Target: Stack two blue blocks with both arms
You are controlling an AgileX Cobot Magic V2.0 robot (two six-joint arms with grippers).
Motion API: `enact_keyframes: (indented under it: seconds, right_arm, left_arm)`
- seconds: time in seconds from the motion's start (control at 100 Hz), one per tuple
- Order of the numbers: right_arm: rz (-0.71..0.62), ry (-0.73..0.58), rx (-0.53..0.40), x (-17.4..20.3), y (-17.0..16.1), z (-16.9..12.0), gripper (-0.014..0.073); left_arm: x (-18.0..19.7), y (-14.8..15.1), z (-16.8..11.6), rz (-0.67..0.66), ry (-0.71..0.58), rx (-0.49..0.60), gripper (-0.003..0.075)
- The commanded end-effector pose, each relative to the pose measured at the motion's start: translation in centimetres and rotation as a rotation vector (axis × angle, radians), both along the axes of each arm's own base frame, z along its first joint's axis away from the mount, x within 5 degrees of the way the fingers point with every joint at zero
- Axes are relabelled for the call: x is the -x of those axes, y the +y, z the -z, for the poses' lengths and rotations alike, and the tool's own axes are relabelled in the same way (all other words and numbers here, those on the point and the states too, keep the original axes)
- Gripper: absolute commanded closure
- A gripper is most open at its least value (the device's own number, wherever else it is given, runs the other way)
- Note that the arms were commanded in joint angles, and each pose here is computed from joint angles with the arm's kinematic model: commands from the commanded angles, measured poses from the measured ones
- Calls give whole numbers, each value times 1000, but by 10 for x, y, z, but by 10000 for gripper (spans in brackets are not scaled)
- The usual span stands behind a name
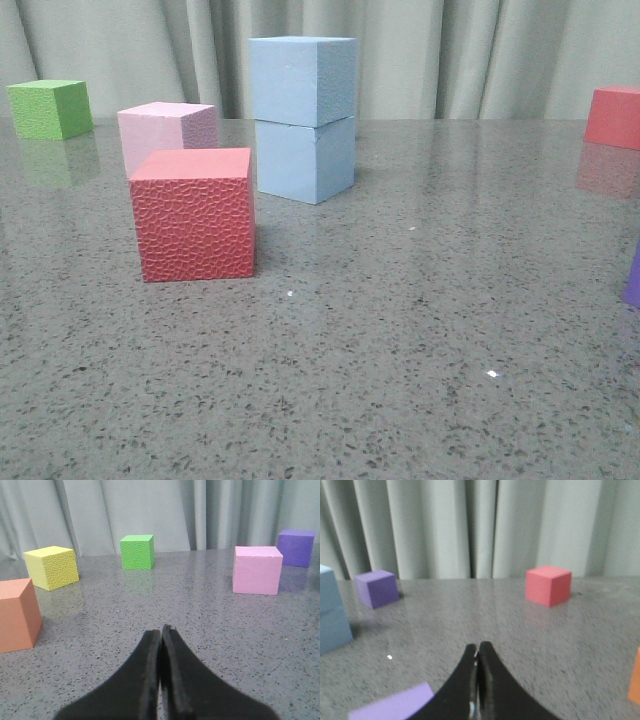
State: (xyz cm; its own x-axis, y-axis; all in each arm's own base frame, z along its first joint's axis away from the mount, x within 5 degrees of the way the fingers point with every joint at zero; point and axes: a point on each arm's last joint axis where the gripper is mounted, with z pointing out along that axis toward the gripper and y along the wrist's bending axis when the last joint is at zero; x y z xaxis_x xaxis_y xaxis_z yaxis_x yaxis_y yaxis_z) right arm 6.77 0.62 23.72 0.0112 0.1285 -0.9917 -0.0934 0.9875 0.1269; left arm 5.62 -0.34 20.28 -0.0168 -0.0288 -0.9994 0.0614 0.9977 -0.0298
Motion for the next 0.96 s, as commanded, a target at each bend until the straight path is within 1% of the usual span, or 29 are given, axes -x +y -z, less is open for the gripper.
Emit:
enact_keyframes:
  seconds: [0.0, 0.1, 0.2, 0.26, 0.95]
  right_arm:
    - [19, -99, 2, 2, -1, -4, 664]
    - [26, -98, 3, 6, -2, 11, 664]
    - [34, -125, 1, 11, -3, 25, 664]
    - [38, -104, 3, 13, -3, 29, 664]
    - [42, -104, 2, 13, -3, 29, 664]
  left_arm:
    - [2, 0, 0, 2, -83, 12, 739]
    - [2, 0, 0, 2, -83, 12, 739]
    - [2, 0, 0, 2, -83, 12, 739]
    - [2, 0, 0, 2, -83, 12, 739]
    - [2, 0, 0, 2, -80, 12, 739]
